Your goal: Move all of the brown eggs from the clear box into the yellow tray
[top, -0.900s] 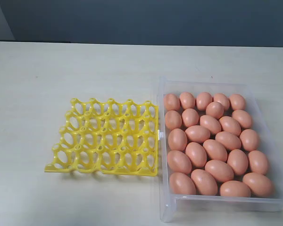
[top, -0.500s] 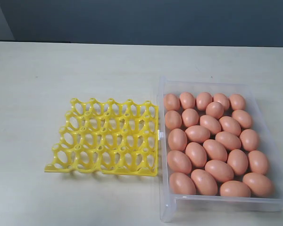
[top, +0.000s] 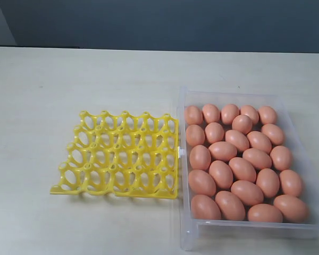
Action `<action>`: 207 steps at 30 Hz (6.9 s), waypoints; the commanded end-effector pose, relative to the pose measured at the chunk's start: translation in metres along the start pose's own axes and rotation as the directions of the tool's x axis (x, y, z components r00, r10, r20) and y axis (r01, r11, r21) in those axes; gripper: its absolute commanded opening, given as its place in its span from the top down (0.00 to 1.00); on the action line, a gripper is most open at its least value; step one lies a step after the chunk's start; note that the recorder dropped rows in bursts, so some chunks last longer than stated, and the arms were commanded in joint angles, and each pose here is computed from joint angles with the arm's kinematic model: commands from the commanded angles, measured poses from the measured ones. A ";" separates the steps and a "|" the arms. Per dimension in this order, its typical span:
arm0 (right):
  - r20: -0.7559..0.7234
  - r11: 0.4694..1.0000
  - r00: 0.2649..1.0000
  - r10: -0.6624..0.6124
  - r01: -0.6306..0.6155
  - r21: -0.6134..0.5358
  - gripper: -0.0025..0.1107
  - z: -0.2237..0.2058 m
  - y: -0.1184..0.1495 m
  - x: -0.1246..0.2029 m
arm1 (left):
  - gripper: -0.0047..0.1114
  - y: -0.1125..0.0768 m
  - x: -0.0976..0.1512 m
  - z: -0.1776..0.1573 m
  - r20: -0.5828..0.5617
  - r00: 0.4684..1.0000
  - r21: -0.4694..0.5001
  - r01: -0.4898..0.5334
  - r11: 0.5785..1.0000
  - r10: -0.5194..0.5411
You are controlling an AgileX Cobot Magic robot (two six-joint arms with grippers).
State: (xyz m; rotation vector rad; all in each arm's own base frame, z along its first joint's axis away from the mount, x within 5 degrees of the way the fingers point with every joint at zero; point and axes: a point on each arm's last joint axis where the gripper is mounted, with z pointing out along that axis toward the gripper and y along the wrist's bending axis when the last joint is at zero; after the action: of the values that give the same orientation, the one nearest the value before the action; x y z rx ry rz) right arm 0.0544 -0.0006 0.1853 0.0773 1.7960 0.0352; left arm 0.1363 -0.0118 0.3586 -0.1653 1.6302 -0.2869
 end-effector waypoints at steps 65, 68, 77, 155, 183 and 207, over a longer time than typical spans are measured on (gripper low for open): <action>0.009 1.000 1.000 -0.004 0.004 -0.001 0.98 0.000 0.000 0.000 | 0.47 -0.258 0.284 0.303 -0.346 0.460 0.825 -0.265 0.499 0.818; 0.009 1.000 1.000 -0.004 0.004 -0.001 0.98 0.000 0.000 0.000 | 0.48 -0.257 0.287 0.303 -0.351 0.458 0.825 -0.262 0.501 0.817; 0.009 1.000 1.000 -0.004 0.004 -0.001 0.98 0.000 0.000 0.000 | 0.89 -0.258 0.285 0.303 -0.349 0.460 0.825 -0.263 0.501 0.816; 0.009 1.000 1.000 -0.004 0.004 -0.001 0.98 0.000 0.000 0.000 | 0.96 -0.011 0.134 0.242 -0.732 0.546 0.260 -0.330 0.908 0.408; 0.009 1.000 1.000 -0.005 0.005 0.000 0.98 0.000 0.000 0.000 | 0.96 0.006 0.179 0.219 -0.760 0.576 0.173 -0.264 0.949 0.299; 0.009 1.000 1.000 -0.005 0.005 0.000 0.98 0.000 0.000 0.000 | 0.42 -0.001 0.161 0.216 -0.745 0.598 0.176 -0.251 0.952 0.295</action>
State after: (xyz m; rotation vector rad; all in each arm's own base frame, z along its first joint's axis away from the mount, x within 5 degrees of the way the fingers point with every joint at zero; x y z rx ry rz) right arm 0.0544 -0.0006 0.1853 0.0773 1.7960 0.0352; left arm 0.3364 -0.0751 0.1742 0.3088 2.5263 -0.1591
